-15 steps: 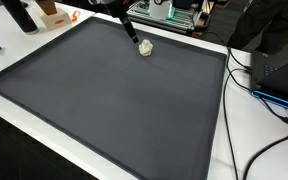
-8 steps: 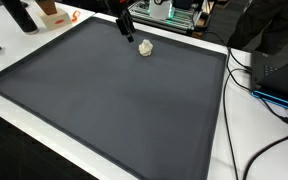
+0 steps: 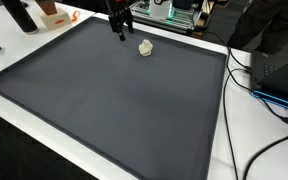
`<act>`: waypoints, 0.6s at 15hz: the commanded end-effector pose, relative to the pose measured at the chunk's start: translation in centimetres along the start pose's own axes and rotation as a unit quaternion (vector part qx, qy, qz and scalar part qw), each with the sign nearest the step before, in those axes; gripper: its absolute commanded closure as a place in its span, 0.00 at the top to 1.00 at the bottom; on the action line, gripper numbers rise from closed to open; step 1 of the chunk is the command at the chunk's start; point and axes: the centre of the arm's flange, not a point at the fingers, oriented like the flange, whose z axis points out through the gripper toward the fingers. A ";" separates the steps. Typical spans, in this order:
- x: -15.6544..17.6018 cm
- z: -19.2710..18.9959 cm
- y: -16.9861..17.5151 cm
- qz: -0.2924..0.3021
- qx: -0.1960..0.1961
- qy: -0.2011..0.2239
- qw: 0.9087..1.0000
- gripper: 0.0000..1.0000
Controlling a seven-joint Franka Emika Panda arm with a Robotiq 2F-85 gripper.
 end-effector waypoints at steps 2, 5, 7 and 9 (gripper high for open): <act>-0.6 0.0 1.8 -0.002 0.000 -0.003 1.000 1.00; -0.6 0.1 2.0 -0.001 -0.003 -0.003 1.000 1.00; -0.6 0.2 2.1 -0.001 -0.004 -0.004 1.000 1.00; -0.6 0.2 2.1 -0.001 -0.005 -0.004 1.000 1.00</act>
